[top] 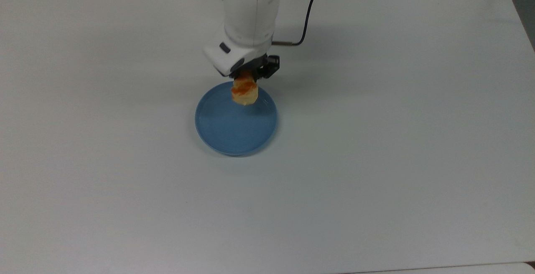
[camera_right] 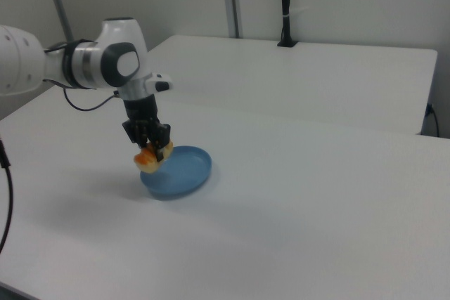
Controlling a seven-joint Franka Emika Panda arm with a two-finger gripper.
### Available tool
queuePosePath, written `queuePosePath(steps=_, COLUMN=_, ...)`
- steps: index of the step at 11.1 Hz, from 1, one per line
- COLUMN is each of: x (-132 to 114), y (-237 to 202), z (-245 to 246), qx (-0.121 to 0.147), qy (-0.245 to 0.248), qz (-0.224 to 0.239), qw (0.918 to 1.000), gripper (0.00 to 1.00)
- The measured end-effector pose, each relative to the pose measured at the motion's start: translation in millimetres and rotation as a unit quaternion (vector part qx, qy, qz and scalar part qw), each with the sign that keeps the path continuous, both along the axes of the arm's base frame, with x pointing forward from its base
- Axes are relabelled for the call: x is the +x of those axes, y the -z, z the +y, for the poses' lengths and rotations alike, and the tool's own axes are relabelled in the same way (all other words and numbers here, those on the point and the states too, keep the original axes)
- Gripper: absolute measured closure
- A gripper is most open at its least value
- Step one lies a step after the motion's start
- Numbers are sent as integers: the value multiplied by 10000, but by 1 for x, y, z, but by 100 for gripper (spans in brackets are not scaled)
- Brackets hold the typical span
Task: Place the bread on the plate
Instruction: 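Lift the bread roll and carry it over the blue plate, then lower the bread onto the plate, open the gripper, and raise it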
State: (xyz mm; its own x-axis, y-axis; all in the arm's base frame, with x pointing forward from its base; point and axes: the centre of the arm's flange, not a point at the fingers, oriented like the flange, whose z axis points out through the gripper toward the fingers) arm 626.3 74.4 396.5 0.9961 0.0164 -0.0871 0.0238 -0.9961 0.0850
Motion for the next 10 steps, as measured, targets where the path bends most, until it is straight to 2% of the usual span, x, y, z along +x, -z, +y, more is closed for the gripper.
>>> queuePosePath(steps=2, x=18, y=35, z=-3, qx=-78, qy=-13, qz=161, qw=9998, gripper=57)
queuePosePath(steps=3, x=27, y=49, z=-5, qx=-70, qy=6, qz=131, qw=9999, gripper=50)
queuePosePath(steps=4, x=36, y=58, z=-9, qx=-67, qy=78, qz=53, qw=9999, gripper=38)
queuePosePath(steps=6, x=44, y=61, z=-17, qx=-116, qy=165, qz=-89, qw=9998, gripper=7)
queuePosePath(steps=7, x=46, y=58, z=-17, qx=-119, qy=165, qz=-127, qw=9997, gripper=0)
queuePosePath(steps=9, x=49, y=34, z=-12, qx=-108, qy=219, qz=-322, qw=9992, gripper=0)
queuePosePath(steps=10, x=44, y=5, z=-12, qx=-129, qy=349, qz=-391, qw=9985, gripper=0)
